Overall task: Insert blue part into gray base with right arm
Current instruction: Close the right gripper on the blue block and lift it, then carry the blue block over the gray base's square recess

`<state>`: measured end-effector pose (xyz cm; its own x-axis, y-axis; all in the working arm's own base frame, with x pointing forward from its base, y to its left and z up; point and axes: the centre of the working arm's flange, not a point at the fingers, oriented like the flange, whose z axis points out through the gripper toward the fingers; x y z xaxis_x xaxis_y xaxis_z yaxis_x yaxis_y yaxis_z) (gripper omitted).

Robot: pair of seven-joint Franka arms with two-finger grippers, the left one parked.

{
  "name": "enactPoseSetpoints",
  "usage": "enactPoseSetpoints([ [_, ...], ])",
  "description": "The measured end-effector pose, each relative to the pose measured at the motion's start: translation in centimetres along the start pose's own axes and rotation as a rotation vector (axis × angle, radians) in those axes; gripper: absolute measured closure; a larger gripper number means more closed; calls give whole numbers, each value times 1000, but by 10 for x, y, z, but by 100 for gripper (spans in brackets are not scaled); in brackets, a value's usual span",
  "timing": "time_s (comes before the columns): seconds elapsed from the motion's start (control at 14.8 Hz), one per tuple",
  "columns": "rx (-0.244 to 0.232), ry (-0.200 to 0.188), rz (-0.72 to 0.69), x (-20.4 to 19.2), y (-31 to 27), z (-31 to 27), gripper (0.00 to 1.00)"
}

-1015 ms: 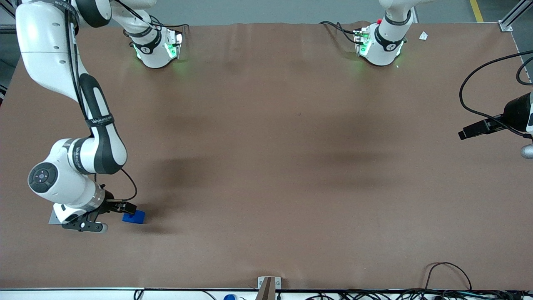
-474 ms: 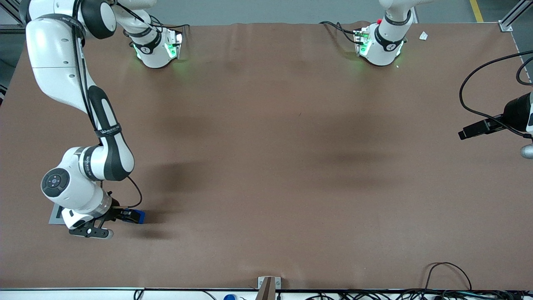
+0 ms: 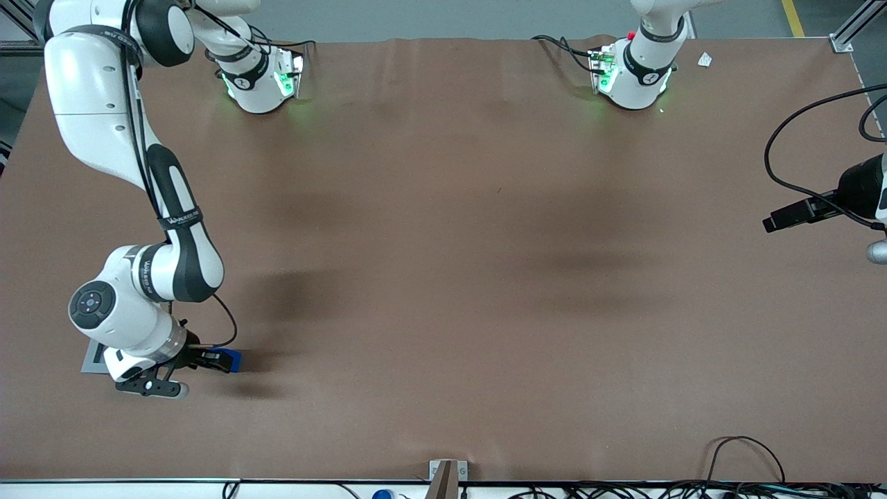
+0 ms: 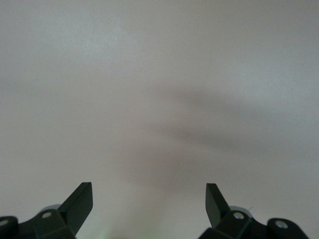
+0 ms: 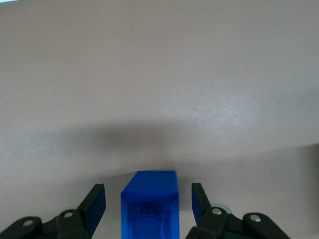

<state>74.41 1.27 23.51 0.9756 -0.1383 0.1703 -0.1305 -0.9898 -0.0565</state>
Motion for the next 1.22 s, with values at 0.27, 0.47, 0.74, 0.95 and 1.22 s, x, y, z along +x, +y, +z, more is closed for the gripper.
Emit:
enactPoseSetpoints([
  [0.27, 5, -13, 8, -3, 1, 11, 27],
  [0.47, 3, -15, 9, -6, 2, 18, 30],
  [0.74, 3, -13, 10, -6, 2, 19, 49],
  [0.95, 3, -13, 9, -6, 2, 18, 49],
  [1.22, -9, -90, 0, -1, 6, 1, 49],
])
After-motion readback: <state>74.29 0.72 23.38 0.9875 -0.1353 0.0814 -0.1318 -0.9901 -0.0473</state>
